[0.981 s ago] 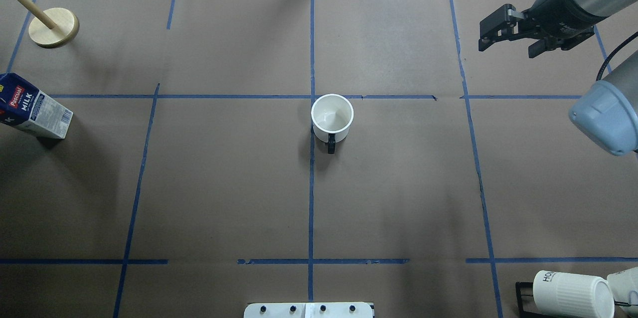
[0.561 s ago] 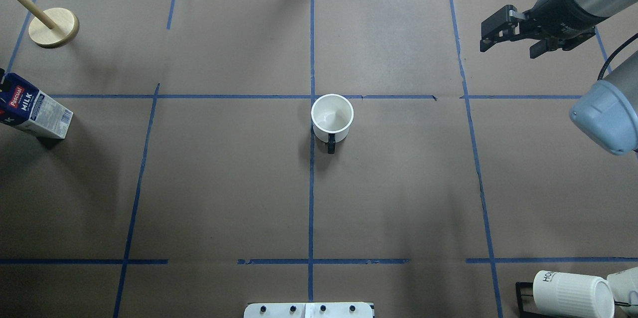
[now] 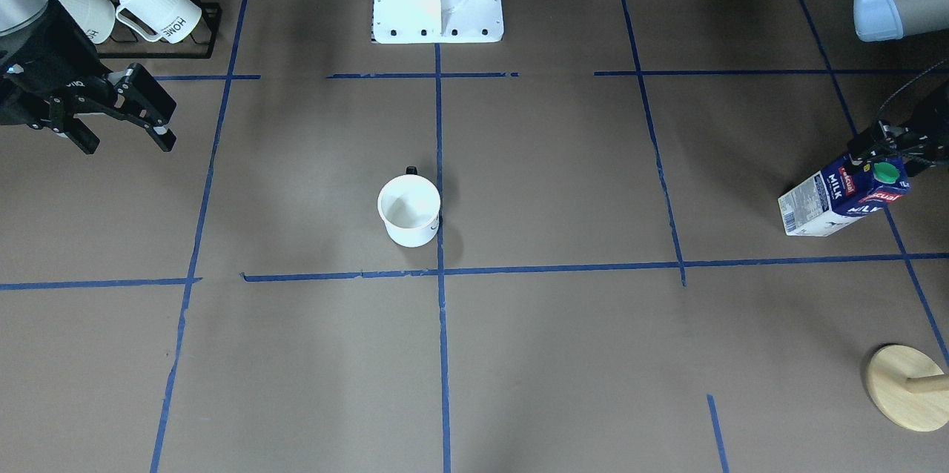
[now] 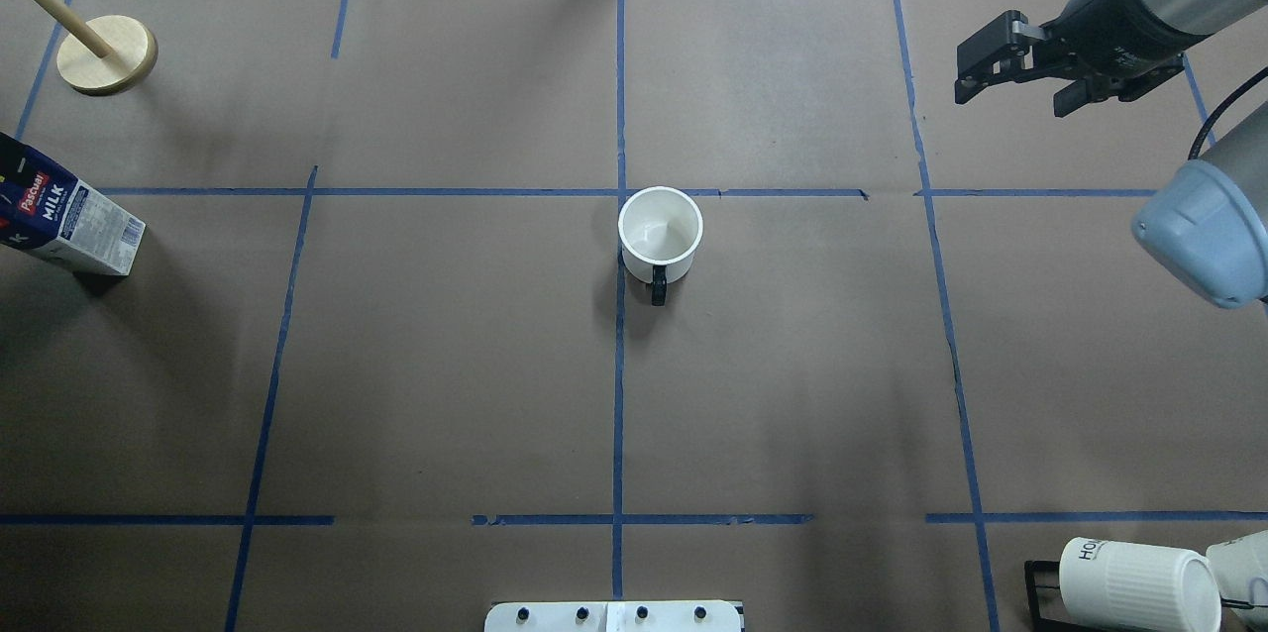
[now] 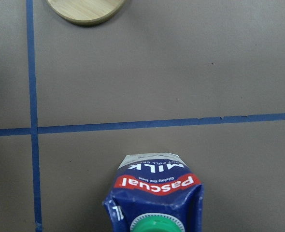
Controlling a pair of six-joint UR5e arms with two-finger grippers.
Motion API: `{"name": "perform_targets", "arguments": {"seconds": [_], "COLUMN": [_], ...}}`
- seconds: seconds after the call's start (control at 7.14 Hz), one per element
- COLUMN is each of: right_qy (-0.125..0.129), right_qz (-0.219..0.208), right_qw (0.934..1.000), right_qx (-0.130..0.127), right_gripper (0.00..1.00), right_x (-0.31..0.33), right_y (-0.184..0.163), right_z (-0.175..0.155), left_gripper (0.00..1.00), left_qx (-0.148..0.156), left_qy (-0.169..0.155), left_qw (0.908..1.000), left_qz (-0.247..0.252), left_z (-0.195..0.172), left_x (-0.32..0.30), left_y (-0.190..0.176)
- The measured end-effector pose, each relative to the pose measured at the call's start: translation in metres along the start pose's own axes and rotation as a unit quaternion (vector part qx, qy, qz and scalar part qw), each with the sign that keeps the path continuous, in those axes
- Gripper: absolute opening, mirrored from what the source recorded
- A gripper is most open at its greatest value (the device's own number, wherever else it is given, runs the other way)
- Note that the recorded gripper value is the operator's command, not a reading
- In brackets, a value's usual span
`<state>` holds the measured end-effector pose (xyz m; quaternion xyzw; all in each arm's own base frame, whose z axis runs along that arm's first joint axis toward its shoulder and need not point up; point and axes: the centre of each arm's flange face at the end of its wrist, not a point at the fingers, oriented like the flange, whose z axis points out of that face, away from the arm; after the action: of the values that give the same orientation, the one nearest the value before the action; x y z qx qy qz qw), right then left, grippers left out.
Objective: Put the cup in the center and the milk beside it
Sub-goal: 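Reach the left gripper to the milk carton and grasp its top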
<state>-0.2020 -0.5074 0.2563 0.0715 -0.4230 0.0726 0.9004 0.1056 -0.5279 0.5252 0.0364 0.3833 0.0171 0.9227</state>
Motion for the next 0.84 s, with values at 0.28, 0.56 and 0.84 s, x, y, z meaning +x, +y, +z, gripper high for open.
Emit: {"name": "perform_targets", "arguments": {"seconds": [0.28, 0.56, 0.84], "right_qy": [0.003, 0.004, 0.003], "right_qz": [0.001, 0.001, 0.001], "right_qw": [1.0, 1.0, 1.0], "right_qx": [0.0, 0.0, 0.0], "right_gripper": [1.0, 1.0, 1.0], "right_x": [0.001, 0.001, 0.001], "right_y": [-0.001, -0.002, -0.002], "right_z": [0.002, 0.003, 0.003], "left_gripper": [0.27, 0.07, 0.06], "left_qx": [-0.001, 0.003, 0.017], "left_qy": [-0.001, -0.008, -0.006], "left_qw": [1.0, 0.9999, 0.9998], "left_qz": [0.002, 0.005, 0.012], "left_z": [0.002, 0.0, -0.017], "left_x": [0.0, 0.0, 0.011], "left_y": [0.0, 0.0, 0.002]}}
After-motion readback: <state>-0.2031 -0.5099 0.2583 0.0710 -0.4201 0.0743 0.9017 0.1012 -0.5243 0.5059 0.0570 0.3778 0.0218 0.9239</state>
